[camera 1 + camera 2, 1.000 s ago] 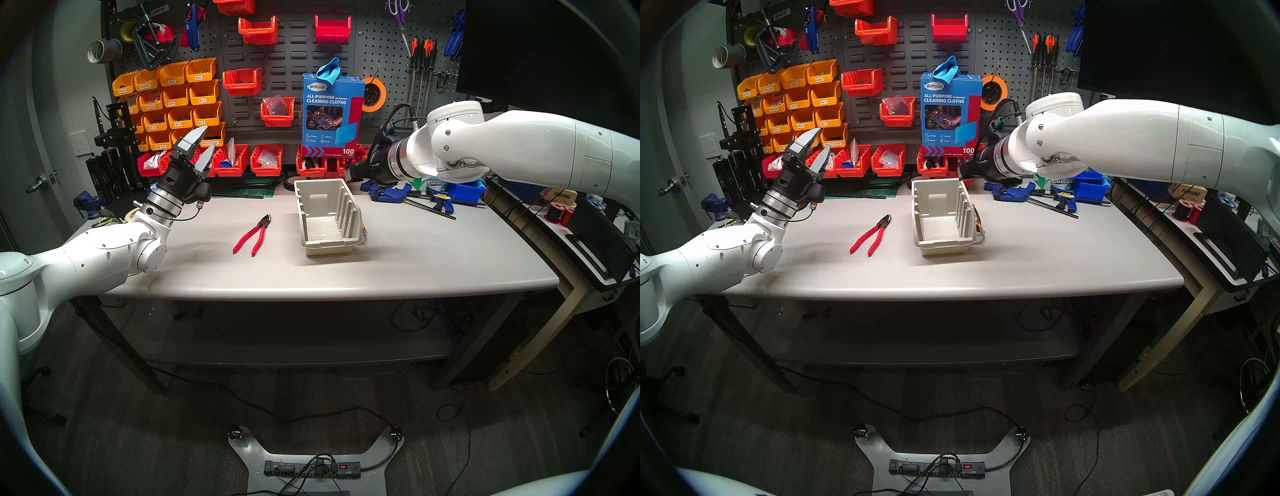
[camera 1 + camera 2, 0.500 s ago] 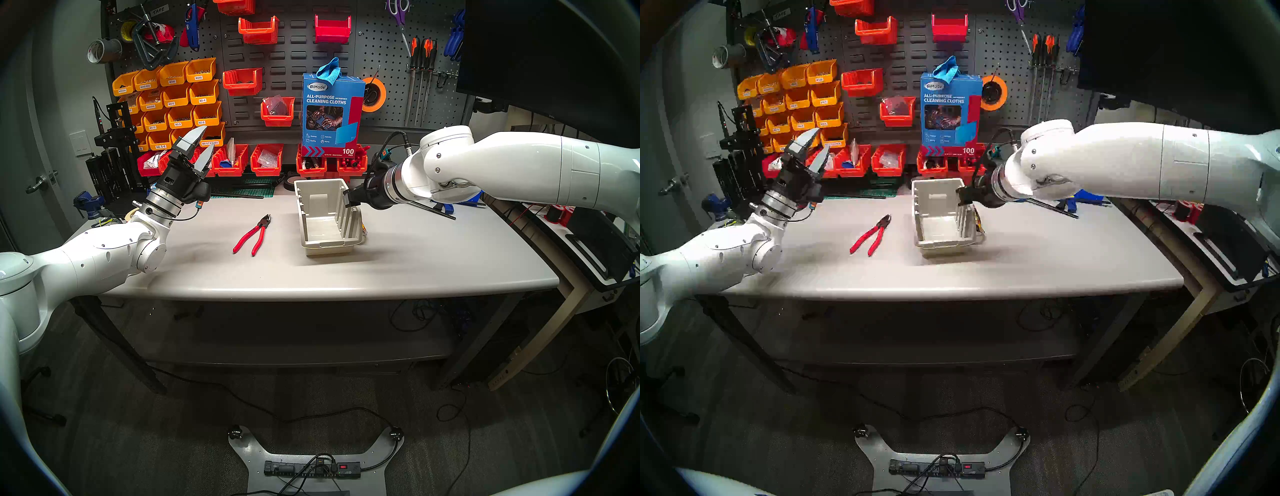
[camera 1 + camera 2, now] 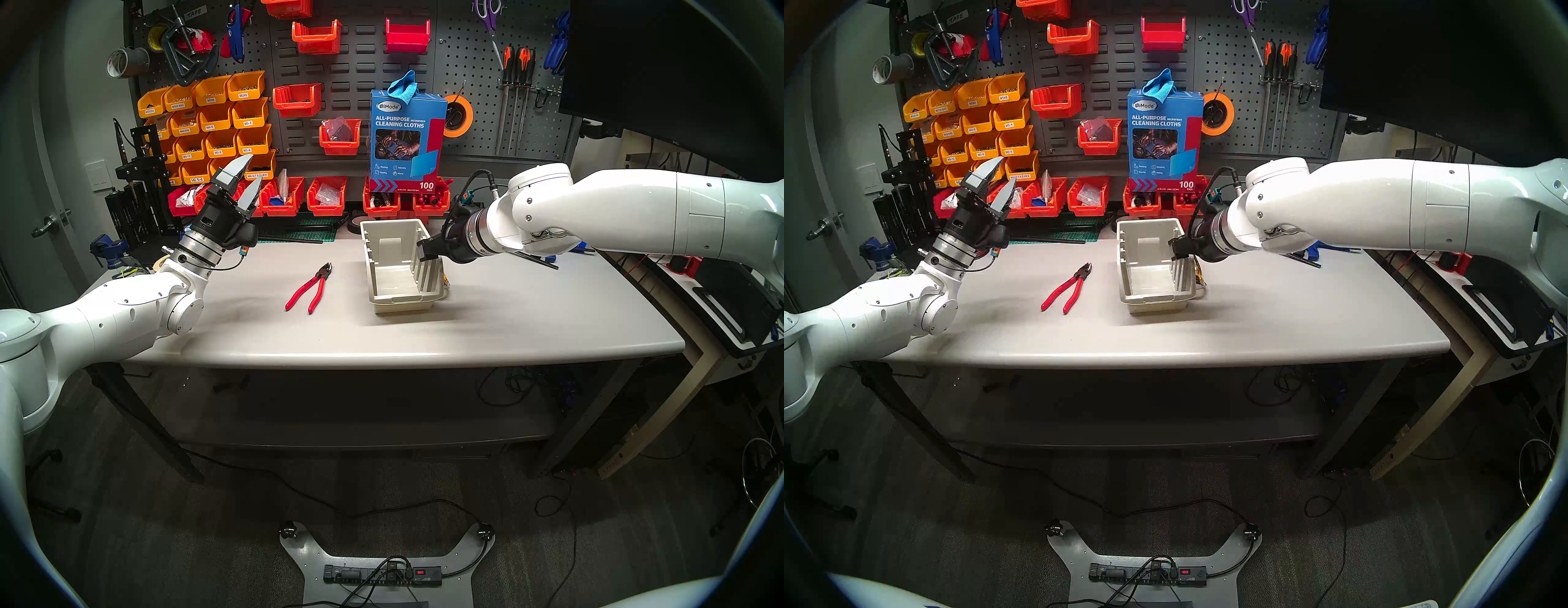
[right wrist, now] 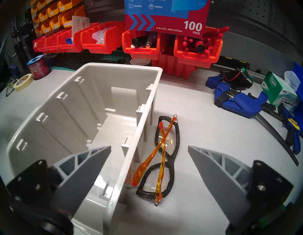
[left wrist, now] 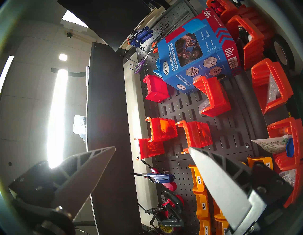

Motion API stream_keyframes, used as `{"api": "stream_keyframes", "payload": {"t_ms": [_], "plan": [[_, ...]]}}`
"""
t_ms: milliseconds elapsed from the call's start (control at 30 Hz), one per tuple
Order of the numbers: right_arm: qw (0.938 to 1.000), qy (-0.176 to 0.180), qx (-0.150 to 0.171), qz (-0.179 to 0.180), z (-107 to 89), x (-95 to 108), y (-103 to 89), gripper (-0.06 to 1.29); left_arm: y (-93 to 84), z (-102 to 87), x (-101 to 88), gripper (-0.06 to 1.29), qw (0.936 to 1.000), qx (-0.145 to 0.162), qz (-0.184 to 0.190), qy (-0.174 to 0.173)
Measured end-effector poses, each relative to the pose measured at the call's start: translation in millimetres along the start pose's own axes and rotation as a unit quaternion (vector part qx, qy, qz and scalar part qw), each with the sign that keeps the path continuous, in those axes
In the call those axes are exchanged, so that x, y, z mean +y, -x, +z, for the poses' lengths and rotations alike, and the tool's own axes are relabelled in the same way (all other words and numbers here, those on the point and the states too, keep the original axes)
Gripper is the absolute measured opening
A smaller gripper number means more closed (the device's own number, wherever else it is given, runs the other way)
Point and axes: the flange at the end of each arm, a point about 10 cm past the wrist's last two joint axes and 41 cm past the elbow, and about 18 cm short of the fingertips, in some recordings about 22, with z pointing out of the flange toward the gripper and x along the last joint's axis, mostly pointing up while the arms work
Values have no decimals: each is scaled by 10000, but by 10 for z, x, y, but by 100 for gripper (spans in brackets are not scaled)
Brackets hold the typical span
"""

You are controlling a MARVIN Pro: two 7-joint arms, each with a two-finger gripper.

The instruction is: Take out tools from the storage box

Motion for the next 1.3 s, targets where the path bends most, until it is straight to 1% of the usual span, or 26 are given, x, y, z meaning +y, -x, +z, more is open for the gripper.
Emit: {"api": "stream_keyframes", "payload": {"t_ms": [200,233,267,300,367,400,433,467,700,933,1100,1300], "plan": [[10000,-71,-26,-36,86,-32,6,121,1,-1,0,121,10000,-2,1,0],[10000,-80,-28,-40,95,-35,5,119,1,-1,0,121,10000,-2,1,0],[9999,-85,-31,-48,107,-39,2,113,1,-1,0,121,10000,-2,1,0],[9999,-95,-9,-49,119,-40,-22,91,1,-1,0,121,10000,-2,0,0],[9999,-105,2,-56,133,-44,-39,43,2,-2,0,121,10000,-2,0,0],[9999,-110,4,-59,140,-47,-45,32,2,-2,0,121,10000,-2,-1,0],[9999,-113,6,-62,147,-48,-49,15,2,-2,0,121,10000,-2,-1,0],[9999,-118,5,-64,156,-50,-53,9,2,-2,0,121,10000,-2,-2,0],[9999,-161,9,-61,175,-56,-61,8,2,-2,0,121,10000,-2,-6,0],[9995,-280,109,-93,142,-64,-111,8,2,-2,0,121,10000,-3,-6,0],[9991,-313,243,-122,110,-39,-221,8,3,-3,0,121,10000,-3,-6,0],[9985,-203,482,-135,61,86,-432,3,3,-3,0,121,10000,-3,-6,0]]}}
